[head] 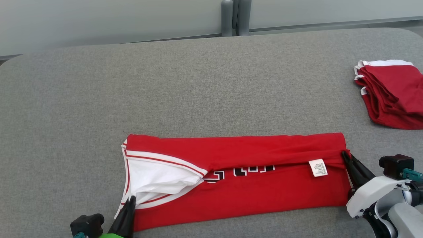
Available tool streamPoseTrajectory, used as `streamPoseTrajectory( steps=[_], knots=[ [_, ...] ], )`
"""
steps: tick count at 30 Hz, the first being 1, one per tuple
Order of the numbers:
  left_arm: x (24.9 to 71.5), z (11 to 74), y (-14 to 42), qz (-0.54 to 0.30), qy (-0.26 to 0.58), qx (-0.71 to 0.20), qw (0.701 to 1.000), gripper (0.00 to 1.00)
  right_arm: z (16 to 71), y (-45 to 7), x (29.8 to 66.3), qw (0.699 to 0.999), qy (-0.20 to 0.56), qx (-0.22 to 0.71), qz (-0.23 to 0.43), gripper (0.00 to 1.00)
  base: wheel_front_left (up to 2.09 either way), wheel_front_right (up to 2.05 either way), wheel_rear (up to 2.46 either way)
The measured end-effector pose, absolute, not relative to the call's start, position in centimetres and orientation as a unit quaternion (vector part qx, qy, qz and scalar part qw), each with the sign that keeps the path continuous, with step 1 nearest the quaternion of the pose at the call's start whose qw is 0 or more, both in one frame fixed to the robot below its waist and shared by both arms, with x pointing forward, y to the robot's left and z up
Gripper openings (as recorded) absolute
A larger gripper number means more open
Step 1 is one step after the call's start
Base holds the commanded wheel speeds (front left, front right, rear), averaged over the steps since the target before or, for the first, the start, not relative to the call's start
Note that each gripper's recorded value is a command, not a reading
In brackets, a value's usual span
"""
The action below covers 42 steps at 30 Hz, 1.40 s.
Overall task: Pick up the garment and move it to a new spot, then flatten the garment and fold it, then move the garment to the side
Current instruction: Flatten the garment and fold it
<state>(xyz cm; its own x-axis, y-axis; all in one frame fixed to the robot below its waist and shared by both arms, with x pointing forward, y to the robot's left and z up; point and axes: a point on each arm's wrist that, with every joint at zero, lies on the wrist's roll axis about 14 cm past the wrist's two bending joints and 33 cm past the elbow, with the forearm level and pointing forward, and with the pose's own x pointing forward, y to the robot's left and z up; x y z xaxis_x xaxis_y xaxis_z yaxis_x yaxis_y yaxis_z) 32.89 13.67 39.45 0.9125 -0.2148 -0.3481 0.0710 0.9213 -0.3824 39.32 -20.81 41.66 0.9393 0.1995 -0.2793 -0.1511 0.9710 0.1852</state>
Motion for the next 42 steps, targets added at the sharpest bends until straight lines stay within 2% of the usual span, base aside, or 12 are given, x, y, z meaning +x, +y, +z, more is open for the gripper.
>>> streamPoseTrajectory(
  steps=[1,2,3,5,16,34,42],
  knots=[
    [32.9,39.4,13.7,-0.074,0.196,-0.183,0.960,0.15,41.7,-20.8,39.3,0.981,0.150,0.081,0.089,0.69,0.00,0.00,0.00],
    [32.8,39.3,13.7,-0.074,0.197,-0.183,0.960,0.34,41.7,-20.9,39.3,0.982,0.149,0.081,0.088,1.00,0.00,0.00,0.00],
    [32.9,39.3,13.8,-0.073,0.197,-0.183,0.961,0.46,41.7,-21.1,39.2,0.982,0.148,0.081,0.085,1.00,0.00,0.00,0.00],
    [32.9,39.4,14.0,-0.069,0.196,-0.185,0.961,1.00,41.8,-21.6,39.0,0.983,0.145,0.083,0.078,1.00,0.00,0.00,0.00],
    [31.1,40.4,15.2,-0.037,0.184,-0.208,0.960,1.00,42.5,-24.0,37.3,0.987,0.127,0.092,0.037,1.00,0.00,0.00,0.00],
    [34.3,48.7,15.2,-0.053,0.044,-0.195,0.978,1.00,45.6,-24.4,37.7,0.992,0.093,0.081,0.029,1.00,0.00,0.00,0.00],
    [34.8,50.4,15.6,-0.044,0.011,-0.194,0.980,1.00,44.6,-23.6,38.0,0.986,0.145,0.072,0.032,1.00,0.00,0.00,0.00]
  ],
)
